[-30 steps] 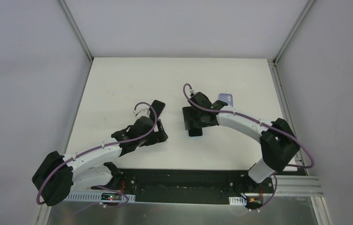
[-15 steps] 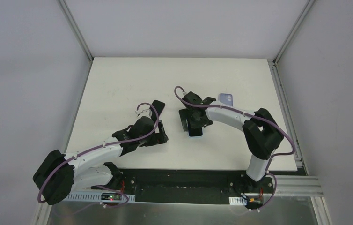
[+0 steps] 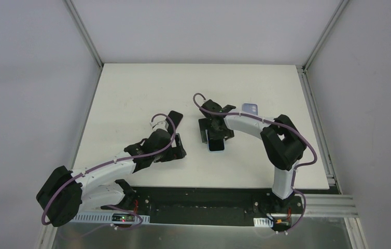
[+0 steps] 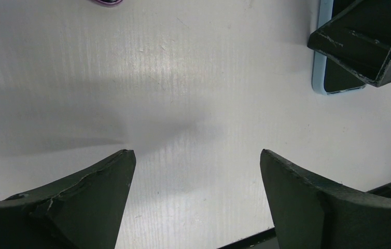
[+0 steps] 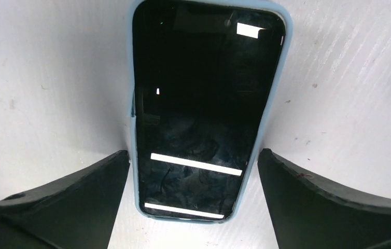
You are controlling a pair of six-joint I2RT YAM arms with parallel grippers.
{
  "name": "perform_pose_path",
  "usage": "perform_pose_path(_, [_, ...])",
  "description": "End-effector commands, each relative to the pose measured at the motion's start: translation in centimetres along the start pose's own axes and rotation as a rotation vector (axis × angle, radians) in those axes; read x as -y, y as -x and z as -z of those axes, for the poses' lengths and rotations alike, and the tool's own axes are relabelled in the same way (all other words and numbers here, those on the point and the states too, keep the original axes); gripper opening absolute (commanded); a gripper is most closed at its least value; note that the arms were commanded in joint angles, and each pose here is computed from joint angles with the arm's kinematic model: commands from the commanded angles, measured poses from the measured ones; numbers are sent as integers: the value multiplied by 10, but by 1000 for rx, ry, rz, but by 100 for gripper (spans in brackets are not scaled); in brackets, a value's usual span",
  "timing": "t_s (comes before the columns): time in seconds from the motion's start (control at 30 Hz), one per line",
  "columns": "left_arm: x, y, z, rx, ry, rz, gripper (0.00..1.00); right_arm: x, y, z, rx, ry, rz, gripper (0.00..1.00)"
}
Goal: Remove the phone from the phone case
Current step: Pick up the phone at the center of the board.
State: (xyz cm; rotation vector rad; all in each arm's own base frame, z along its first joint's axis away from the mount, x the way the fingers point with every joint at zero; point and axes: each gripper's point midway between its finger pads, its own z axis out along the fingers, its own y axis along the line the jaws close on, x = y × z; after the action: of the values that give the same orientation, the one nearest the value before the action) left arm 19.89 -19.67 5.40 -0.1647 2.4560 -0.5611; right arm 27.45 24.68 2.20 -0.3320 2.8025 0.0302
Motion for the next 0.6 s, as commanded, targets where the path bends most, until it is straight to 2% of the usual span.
perform_pose_path(0.0, [-2, -3, 3, -3, -1, 7, 93, 0, 7, -5, 1, -13, -62, 99])
perform_pose_path(0.23, [-1, -2, 3, 2, -1, 11, 93, 1, 1, -10, -20, -16, -91, 92])
perform_pose_path(0.47, [-1, -3, 1, -8, 6, 15, 93, 4, -8, -13, -44, -23, -80, 91])
perform_pose_path(0.57, [-2, -5, 0, -11, 10, 16, 92, 4, -10, -14, -54, -19, -76, 84])
